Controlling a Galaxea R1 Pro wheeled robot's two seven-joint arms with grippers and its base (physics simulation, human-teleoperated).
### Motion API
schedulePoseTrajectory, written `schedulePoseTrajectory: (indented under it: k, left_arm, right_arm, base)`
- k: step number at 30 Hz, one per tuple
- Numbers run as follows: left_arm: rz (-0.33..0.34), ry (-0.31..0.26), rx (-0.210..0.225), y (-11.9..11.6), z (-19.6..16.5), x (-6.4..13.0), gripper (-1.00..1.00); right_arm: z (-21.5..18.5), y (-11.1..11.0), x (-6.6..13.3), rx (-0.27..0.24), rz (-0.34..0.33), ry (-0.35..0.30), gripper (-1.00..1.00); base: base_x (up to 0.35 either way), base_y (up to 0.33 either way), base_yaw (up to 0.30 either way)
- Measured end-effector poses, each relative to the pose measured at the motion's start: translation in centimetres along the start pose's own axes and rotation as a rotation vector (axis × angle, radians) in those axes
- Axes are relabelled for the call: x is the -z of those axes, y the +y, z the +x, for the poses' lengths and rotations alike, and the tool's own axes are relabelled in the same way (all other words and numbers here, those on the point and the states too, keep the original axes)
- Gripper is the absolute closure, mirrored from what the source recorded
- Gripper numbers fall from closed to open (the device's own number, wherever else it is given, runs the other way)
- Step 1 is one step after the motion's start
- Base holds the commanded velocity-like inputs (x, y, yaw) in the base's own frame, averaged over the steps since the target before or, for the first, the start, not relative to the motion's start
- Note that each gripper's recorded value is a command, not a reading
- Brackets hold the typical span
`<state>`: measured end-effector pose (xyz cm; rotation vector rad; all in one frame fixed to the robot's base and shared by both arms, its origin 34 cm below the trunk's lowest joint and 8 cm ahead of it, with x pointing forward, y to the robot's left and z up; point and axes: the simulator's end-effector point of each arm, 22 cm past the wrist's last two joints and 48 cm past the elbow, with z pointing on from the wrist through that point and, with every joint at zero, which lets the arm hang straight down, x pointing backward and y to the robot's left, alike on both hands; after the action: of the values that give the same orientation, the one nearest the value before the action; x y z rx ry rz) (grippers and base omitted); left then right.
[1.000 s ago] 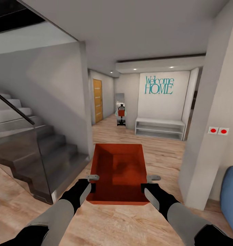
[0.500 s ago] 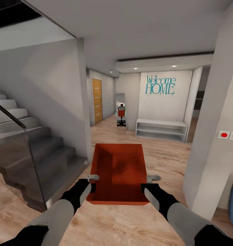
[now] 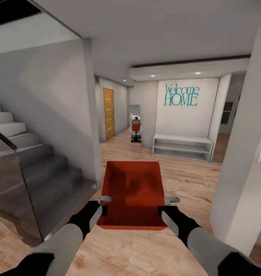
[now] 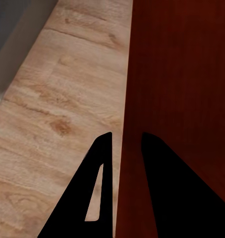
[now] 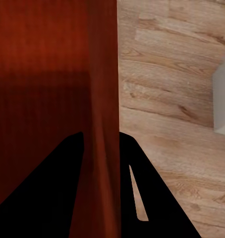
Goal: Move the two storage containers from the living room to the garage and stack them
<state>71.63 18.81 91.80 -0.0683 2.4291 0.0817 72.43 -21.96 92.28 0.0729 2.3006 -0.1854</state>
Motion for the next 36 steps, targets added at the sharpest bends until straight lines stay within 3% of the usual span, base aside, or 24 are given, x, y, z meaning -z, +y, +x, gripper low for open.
schedulePoseTrajectory:
  k: [36]
  left_arm:
    - [0.0,0.01,-0.001,-0.02,0.41,-0.39,1.0]
  right_arm:
    - [0.46,0.06,-0.34,0.002,0.0,0.009,1.0]
  base:
    - [0.322,0.0,-0.029]
